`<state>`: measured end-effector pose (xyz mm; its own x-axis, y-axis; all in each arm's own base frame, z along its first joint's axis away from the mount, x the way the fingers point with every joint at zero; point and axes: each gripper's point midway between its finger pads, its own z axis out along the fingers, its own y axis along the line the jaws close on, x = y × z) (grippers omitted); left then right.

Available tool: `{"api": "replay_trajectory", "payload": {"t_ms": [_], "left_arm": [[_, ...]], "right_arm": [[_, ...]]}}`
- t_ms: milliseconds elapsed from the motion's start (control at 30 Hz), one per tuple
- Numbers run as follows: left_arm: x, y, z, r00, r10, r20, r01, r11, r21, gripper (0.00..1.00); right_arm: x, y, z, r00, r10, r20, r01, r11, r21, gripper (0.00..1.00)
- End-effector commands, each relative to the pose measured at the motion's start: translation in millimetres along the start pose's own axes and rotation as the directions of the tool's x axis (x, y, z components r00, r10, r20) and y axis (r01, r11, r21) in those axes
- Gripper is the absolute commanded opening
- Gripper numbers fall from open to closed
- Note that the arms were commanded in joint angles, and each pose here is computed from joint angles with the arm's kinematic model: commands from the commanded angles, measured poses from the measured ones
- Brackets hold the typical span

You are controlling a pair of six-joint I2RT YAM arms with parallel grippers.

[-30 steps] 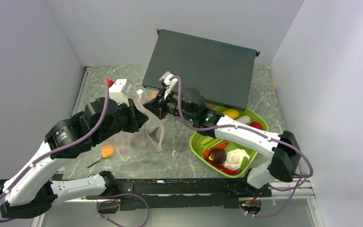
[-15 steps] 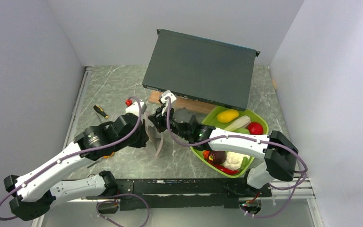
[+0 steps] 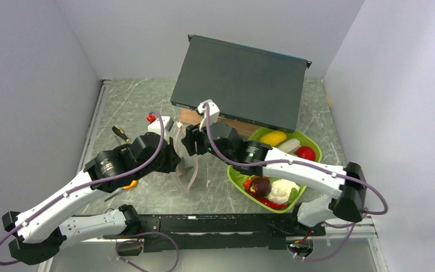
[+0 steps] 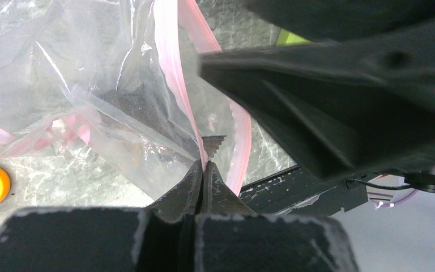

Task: Place the food in the zip-top bag and seal the zipper
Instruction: Adjust the zipper food storage bag at the center of the board, then pick up the fake vegetable from the bin.

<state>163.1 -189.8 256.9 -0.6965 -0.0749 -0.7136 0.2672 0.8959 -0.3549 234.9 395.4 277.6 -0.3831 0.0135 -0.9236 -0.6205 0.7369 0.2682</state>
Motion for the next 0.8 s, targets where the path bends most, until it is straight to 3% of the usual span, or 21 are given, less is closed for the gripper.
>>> {"api": "replay_trajectory", "payload": {"t_ms": [0,200,400,600,767], "left_arm": [[-9,-7,3,0.998,-0.046,0.05,0.045,0.999,0.027,0.0],[-9,-9,8,0.998,-0.041,0.055,0.039,0.999,0.034,0.0],[-8,-8,9,0.998,-0.032,0.051,0.03,0.999,0.031,0.0],[-3,-6,10,0.999,-0.03,0.042,0.028,0.999,0.032,0.0],[1,-7,12,0.999,-0.033,0.029,0.032,0.999,0.039,0.0]], "right_arm": [[-26,-28,-53,1.0,-0.006,0.02,0.004,0.996,0.087,0.62],[-36,-82,-122,0.998,-0.028,0.059,0.012,0.966,0.257,0.67],[-8,-150,-179,0.999,0.001,0.051,-0.026,0.869,0.493,0.68],[49,-197,-207,0.972,0.206,0.111,-0.23,0.754,0.616,0.71],[87,-216,-209,0.917,0.364,0.163,-0.375,0.649,0.662,0.69]]}}
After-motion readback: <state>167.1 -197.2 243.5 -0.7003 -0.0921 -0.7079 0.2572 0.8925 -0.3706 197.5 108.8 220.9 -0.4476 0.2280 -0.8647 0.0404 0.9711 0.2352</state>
